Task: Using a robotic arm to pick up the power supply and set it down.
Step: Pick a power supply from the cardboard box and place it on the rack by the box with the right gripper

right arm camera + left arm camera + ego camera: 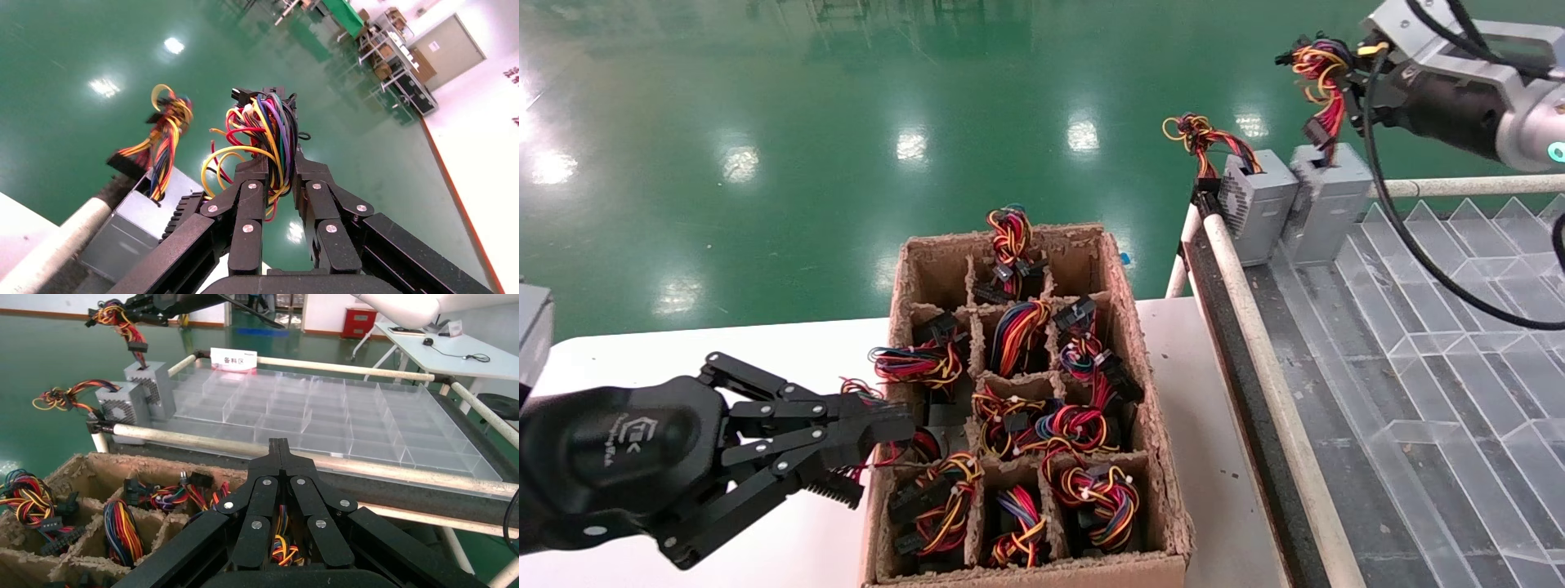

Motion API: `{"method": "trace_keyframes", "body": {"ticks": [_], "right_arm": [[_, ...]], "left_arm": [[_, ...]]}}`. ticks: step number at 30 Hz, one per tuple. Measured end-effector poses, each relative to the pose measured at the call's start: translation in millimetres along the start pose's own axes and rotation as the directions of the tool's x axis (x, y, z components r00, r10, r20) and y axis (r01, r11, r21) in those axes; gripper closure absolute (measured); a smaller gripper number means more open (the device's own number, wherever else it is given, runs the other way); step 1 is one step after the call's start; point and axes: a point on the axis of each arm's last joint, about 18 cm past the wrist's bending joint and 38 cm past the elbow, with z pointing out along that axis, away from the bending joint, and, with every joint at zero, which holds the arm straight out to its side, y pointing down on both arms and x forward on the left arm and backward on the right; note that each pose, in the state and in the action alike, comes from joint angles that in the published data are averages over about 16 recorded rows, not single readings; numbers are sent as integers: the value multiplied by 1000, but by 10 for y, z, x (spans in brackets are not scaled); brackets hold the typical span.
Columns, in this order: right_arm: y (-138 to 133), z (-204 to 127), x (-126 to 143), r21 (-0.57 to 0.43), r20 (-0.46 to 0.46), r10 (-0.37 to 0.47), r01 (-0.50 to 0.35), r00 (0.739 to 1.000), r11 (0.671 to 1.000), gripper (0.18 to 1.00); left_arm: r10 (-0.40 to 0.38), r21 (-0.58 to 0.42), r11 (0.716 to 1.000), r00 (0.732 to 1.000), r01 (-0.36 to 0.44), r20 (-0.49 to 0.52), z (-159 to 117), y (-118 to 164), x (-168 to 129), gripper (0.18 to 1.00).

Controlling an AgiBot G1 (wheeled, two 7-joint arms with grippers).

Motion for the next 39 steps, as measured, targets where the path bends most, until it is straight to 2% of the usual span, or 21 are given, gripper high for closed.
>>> {"method": "trace_keyframes", "body": {"ticks": [10, 28, 39], "right_arm": [[-31, 98, -72, -3, -13, 41, -41, 999, 999, 933], [124, 436, -174, -39, -83, 183, -187, 980, 982, 933], [181, 529, -288, -59, -55, 224, -227, 973, 972, 934]], "left_arm": [[0, 0, 1000, 1000, 0, 0, 0, 0, 0, 993], [0, 0, 1000, 1000, 0, 0, 0, 0, 0, 993], [0, 0, 1000, 1000, 0, 0, 0, 0, 0, 993]]}}
